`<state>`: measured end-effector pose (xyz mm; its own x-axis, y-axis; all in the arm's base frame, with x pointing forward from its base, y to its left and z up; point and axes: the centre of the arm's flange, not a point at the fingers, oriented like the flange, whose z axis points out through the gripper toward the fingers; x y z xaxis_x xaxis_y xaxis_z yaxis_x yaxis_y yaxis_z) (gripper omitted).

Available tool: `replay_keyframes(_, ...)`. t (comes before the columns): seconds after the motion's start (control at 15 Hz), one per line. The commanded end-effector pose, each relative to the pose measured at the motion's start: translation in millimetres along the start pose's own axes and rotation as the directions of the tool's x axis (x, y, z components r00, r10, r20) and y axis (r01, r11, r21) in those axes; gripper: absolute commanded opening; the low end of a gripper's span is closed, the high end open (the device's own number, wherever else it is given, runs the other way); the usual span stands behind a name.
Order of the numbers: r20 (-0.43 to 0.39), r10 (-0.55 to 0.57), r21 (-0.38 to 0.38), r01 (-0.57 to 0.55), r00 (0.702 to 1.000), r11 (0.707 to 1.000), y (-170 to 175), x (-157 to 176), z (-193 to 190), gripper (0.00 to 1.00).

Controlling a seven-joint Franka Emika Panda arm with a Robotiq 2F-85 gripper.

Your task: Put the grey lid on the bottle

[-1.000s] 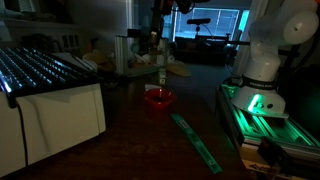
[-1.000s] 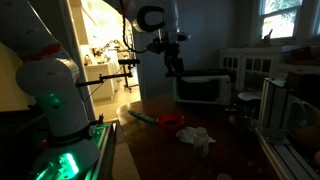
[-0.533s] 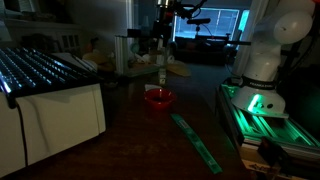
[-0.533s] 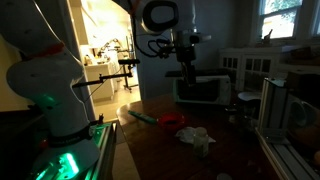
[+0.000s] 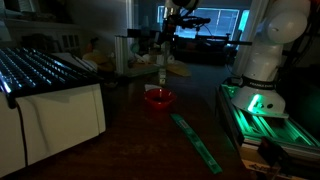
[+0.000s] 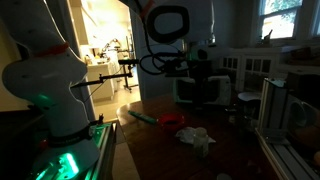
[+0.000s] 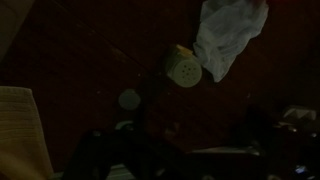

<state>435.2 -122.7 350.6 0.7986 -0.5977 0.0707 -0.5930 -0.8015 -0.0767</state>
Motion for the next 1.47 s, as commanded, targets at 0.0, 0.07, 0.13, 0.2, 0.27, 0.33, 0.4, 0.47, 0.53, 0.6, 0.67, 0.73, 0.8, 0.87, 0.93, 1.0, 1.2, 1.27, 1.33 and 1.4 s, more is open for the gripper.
replay_keyframes(0.0, -0.027, 0.146, -0.003, -0.146, 0.989, 0.989, 30, 25, 29, 1.00)
replay_keyframes(0.07, -0.032, 0.174, 0.004, -0.174, 0.984, 0.985, 39, 31, 37, 1.00)
replay_keyframes(0.13, -0.040, 0.191, 0.003, -0.191, 0.981, 0.982, 46, 34, 41, 1.00)
replay_keyframes(0.2, -0.045, 0.204, 0.009, -0.203, 0.978, 0.979, 52, 38, 52, 1.00)
replay_keyframes(0.27, -0.049, 0.217, 0.012, -0.217, 0.975, 0.976, 56, 41, 57, 1.00)
replay_keyframes(0.33, -0.059, 0.225, 0.016, -0.224, 0.973, 0.974, 59, 43, 66, 1.00)
replay_keyframes(0.4, -0.065, 0.237, 0.026, -0.236, 0.969, 0.972, 60, 46, 75, 1.00)
replay_keyframes(0.47, -0.052, 0.240, 0.029, -0.239, 0.969, 0.971, 59, 49, 86, 1.00)
replay_keyframes(0.53, -0.028, 0.239, 0.033, -0.238, 0.971, 0.971, 55, 50, 91, 1.00)
replay_keyframes(0.6, -0.045, 0.236, 0.019, -0.236, 0.971, 0.972, 60, 37, 71, 1.00)
replay_keyframes(0.67, -0.032, 0.238, 0.019, -0.238, 0.971, 0.971, 59, 38, 78, 1.00)
replay_keyframes(0.73, -0.026, 0.240, 0.017, -0.240, 0.970, 0.971, 57, 39, 83, 1.00)
replay_keyframes(0.8, -0.024, 0.240, 0.016, -0.240, 0.970, 0.971, 55, 41, 85, 1.00)
replay_keyframes(0.87, -0.024, 0.240, 0.016, -0.240, 0.970, 0.971, 55, 42, 85, 1.00)
replay_keyframes(0.93, -0.026, 0.241, 0.017, -0.240, 0.970, 0.971, 55, 43, 85, 1.00)
replay_keyframes(1.0, -0.022, 0.258, 0.004, -0.258, 0.966, 0.966, 53, 46, 96, 1.00)
replay_keyframes(1.2, -0.012, 0.282, -0.009, -0.283, 0.959, 0.959, 55, 47, 111, 1.00)
replay_keyframes(1.27, -0.003, 0.290, -0.013, -0.290, 0.957, 0.957, 57, 47, 118, 1.00)
replay_keyframes(1.33, -0.002, 0.300, -0.021, -0.300, 0.954, 0.954, 59, 48, 124, 1.00)
replay_keyframes(1.4, -0.003, 0.308, -0.030, -0.308, 0.951, 0.951, 62, 50, 130, 1.00)
